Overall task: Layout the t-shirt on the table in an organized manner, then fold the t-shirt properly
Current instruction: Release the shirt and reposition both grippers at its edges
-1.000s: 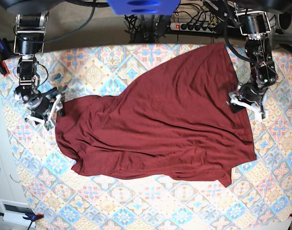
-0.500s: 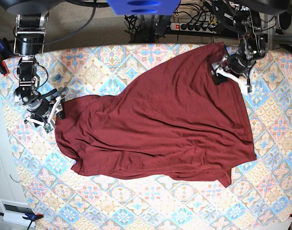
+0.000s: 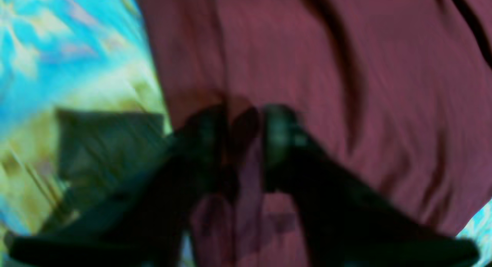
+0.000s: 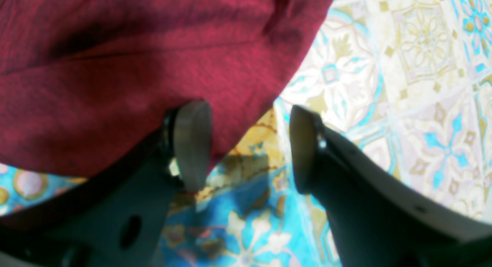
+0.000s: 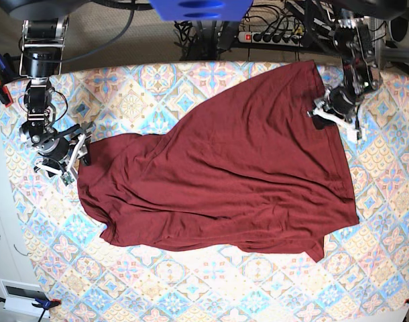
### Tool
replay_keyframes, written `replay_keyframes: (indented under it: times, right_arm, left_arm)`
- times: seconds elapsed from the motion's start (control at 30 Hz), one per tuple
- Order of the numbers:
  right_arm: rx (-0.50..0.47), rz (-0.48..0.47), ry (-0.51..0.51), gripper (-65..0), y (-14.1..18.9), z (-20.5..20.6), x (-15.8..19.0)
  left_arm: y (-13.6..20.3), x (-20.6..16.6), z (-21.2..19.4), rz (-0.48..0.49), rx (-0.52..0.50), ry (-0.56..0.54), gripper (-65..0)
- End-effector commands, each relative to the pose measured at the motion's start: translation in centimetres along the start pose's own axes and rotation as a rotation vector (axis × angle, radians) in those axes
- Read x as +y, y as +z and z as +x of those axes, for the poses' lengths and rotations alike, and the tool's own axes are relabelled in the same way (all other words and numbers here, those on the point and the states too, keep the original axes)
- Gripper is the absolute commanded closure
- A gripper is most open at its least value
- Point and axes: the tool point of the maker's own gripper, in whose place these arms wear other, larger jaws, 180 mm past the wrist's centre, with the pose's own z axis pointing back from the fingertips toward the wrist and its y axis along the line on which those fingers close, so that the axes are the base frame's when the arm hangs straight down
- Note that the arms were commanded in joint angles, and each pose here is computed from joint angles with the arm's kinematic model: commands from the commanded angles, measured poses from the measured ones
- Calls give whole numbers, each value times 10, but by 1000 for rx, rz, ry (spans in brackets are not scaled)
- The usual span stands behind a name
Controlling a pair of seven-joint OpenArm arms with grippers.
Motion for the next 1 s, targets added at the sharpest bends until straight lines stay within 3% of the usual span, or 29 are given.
replay_keyframes:
  times: [0.0,0.17,0.27,0.4,0.53,0.7,0.83,0.97]
  right_arm:
    - [-52,-34,8,-311,6,18,-18]
    - [-51,-31,14,-311,6,18,-16]
    - [-52,-30,15,-311,6,19,-16]
    - [-54,-31,15,-311,6,20,-16]
    - [-50,-30,13,-311,6,18,-16]
    - [-50,-31,12,-311,6,18,-16]
    - [-48,-21,38,-313,8,23,-12]
    - [0,52,117,-312,11,27,6]
  left_arm:
    - [-5,21,-17,88,103,-15,-131]
    - [-2,43,53,132,-23,-80,-116]
    - [-3,63,77,176,-76,-72,0]
    - [-13,76,84,190,-27,-16,0]
    - [-8,68,83,176,-28,-42,0]
    - [5,91,110,229,-151,-60,0]
    - [20,121,147,281,-219,16,0]
    - [27,150,178,332,-270,73,0]
